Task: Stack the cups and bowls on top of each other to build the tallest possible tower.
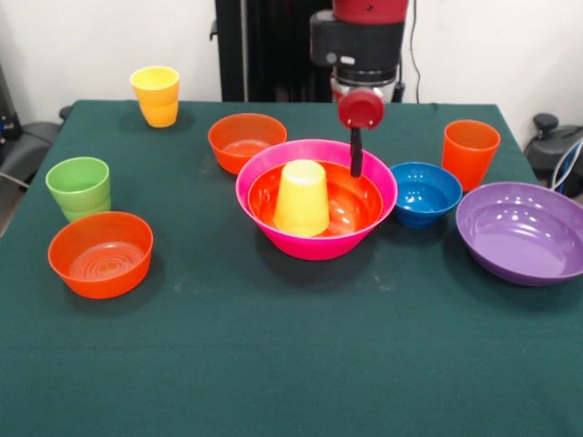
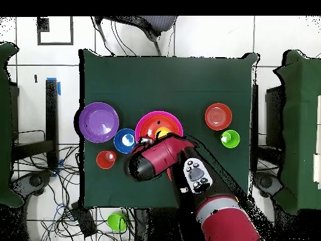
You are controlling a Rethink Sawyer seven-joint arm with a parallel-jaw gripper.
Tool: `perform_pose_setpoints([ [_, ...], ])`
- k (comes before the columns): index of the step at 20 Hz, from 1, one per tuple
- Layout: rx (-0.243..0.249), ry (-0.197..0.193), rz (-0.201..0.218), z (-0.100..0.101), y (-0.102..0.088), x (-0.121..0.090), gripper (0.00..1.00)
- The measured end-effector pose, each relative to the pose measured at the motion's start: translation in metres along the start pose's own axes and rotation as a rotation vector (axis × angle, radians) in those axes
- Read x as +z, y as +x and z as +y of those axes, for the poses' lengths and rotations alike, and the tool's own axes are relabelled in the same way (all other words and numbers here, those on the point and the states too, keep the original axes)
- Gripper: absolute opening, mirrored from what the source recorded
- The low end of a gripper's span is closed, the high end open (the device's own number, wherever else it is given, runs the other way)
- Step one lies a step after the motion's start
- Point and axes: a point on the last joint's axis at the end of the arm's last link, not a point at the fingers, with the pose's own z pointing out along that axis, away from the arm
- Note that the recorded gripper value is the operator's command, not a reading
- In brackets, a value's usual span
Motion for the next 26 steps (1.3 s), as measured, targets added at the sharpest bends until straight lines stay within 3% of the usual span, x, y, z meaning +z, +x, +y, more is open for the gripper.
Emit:
perform_pose_setpoints([
  [9, 0.087, 0.004, -0.024, -0.020, 0.013, -0.032, 1.00],
  [13, 0.164, -0.035, -0.043, -0.037, 0.033, -0.033, 1.00],
  [16, 0.196, -0.059, -0.050, -0.045, 0.042, -0.031, 1.00],
  [17, 0.223, -0.081, -0.053, -0.054, 0.050, -0.028, 1.00],
  [26, 0.281, -0.155, -0.073, -0.087, 0.078, -0.014, 1.00],
])
